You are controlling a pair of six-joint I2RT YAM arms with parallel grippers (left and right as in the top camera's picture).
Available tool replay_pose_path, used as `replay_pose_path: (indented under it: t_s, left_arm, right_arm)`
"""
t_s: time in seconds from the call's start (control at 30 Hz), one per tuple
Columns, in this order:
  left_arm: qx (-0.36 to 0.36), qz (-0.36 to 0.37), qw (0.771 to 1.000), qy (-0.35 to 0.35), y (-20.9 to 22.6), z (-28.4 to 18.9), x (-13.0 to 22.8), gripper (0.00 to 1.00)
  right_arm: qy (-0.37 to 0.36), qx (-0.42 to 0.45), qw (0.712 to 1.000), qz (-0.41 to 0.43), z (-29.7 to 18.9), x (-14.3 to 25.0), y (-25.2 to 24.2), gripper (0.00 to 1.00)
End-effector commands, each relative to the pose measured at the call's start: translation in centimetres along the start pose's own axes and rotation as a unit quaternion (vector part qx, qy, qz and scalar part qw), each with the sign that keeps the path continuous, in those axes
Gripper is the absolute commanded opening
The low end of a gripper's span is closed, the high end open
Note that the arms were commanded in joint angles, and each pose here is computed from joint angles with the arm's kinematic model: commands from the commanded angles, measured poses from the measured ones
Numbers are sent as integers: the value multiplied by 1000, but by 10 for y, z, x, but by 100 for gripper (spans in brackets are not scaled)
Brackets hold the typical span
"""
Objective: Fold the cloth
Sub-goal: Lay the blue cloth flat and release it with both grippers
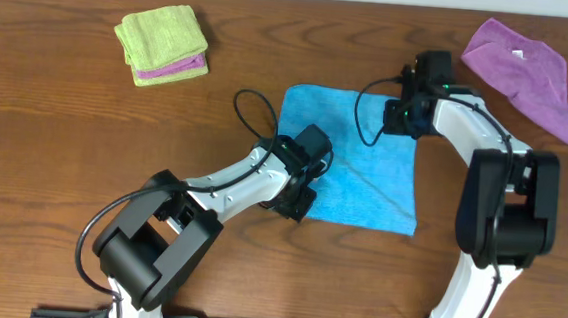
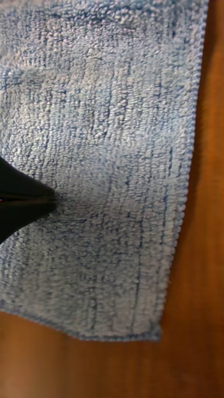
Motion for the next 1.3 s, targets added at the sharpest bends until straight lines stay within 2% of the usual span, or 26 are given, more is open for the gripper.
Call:
replay_pose_path:
  t_s: [0.0, 0.47, 0.5, 0.6, 0.7, 0.73, 1.0, 1.07, 1.1, 1.2, 1.23, 1.27]
  left_arm:
    - [0, -9, 999, 48, 4, 18, 18, 6]
    - [2, -13, 999, 33, 6, 14, 12, 6]
    - [4, -15, 999, 29, 7, 12, 10, 6]
    - [13, -23, 1000, 8, 10, 0, 0, 6]
    - [23, -22, 999, -18, 10, -15, -9, 6]
    - [26, -22, 999, -28, 9, -19, -12, 6]
    - [30, 10, 991, -132, -4, -76, -40, 6]
    - [39, 14, 987, -153, -9, -91, -44, 15]
    - [42, 15, 986, -159, -10, -96, -45, 33]
    - [43, 8, 985, -167, -5, -104, -47, 59]
    - [43, 2, 985, -168, -1, -105, -48, 70]
    - [46, -4, 985, -166, 3, -106, -50, 89]
  right_arm:
    - [24, 10, 1000, 2, 21, 0, -10, 1]
    - [38, 8, 999, 8, 10, -20, -17, 3]
    - [39, 8, 999, 8, 7, -21, -17, 5]
    - [41, 7, 999, 8, -6, -27, -17, 32]
    - [38, 8, 999, 7, -22, -34, -16, 44]
    - [35, 9, 999, 7, -27, -37, -17, 50]
    - [-27, 22, 999, 1, -91, -66, -17, 57]
    - [-33, 24, 999, 1, -104, -66, -16, 56]
    - [-30, 23, 999, 1, -112, -64, -14, 55]
    - [-8, 18, 1000, -2, -134, -51, -9, 52]
    - [-1, 17, 1000, -9, -142, -46, -8, 53]
    - [2, 16, 1000, -13, -148, -44, -6, 54]
Point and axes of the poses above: each gripper's point midway between its finger pads, its own z axis out along the fingers, its own y axis along the line the jaws close on, x = y × z, the point moved 8 cm from there along -z, back along the fingers, and after that the axes turned 15 degrees about -z, right-handed, at the moved point
